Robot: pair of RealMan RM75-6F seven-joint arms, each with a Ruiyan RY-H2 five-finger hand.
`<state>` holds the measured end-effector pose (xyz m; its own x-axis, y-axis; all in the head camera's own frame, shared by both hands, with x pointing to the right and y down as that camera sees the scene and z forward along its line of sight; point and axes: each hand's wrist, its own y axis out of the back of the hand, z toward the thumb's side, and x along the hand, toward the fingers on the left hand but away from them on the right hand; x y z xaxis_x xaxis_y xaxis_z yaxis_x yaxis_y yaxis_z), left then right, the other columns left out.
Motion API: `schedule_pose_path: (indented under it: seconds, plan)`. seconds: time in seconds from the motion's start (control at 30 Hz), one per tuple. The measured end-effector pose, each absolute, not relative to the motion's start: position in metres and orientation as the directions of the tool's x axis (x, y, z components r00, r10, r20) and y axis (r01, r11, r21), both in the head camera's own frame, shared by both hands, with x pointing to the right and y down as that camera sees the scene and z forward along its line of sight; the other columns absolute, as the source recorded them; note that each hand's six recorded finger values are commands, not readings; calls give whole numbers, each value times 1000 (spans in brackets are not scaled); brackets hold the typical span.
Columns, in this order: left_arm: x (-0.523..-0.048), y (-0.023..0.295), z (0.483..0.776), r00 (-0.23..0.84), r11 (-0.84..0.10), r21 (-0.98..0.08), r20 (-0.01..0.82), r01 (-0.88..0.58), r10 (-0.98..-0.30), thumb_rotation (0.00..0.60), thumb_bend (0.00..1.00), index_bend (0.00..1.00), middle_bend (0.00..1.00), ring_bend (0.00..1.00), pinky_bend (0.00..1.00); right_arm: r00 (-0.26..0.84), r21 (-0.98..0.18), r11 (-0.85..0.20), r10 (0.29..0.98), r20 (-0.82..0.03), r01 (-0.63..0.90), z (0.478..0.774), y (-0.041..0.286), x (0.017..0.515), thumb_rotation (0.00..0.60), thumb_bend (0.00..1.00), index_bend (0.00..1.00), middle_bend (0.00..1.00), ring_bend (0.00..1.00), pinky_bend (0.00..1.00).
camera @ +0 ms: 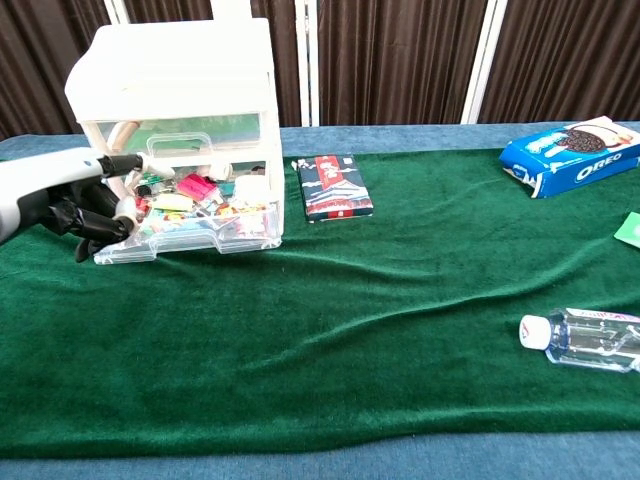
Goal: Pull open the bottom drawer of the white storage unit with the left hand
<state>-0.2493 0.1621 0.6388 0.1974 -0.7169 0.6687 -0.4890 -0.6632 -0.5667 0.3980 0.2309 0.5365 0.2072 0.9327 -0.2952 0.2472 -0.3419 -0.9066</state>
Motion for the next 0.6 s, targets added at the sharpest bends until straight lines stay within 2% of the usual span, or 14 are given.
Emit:
schedule_pose_path:
  seconds: [0.13, 0.27, 0.33, 0.43, 0.5, 0.57, 0.6]
  plan:
    - [-255, 167, 629, 214, -657, -581, 649, -480, -730, 600, 956, 82, 826, 722, 636, 206, -908, -341, 933, -295, 242, 537, 231, 398, 600, 84, 0, 0, 0, 0]
    - [-268, 175, 617, 227, -641, -607, 618, -470, -753, 600, 824, 43, 705, 600, 515, 206, -910, -341, 933, -296, 235, 538, 231, 398, 600, 84, 0, 0, 0, 0]
    - [-274, 179, 611, 233, -629, -626, 598, -462, -767, 600, 748, 25, 606, 506, 443, 207, -912, -340, 932, -296, 229, 539, 231, 397, 600, 85, 0, 0, 0, 0]
    - [-289, 188, 600, 238, -605, -665, 563, -439, -792, 600, 633, 0, 300, 247, 270, 208, -914, -341, 932, -298, 221, 541, 231, 397, 600, 84, 0, 0, 0, 0]
    - [-303, 196, 592, 234, -583, -703, 537, -408, -811, 600, 563, 0, 79, 52, 108, 209, -915, -344, 930, -301, 209, 543, 232, 395, 600, 84, 0, 0, 0, 0]
    - [-321, 205, 584, 220, -548, -752, 502, -367, -836, 600, 493, 0, 5, 0, 19, 210, -917, -346, 929, -305, 198, 545, 233, 394, 600, 85, 0, 0, 0, 0]
    - [-329, 208, 581, 212, -529, -774, 485, -347, -849, 600, 443, 0, 0, 0, 0, 211, -918, -347, 928, -307, 191, 547, 233, 393, 600, 85, 0, 0, 0, 0]
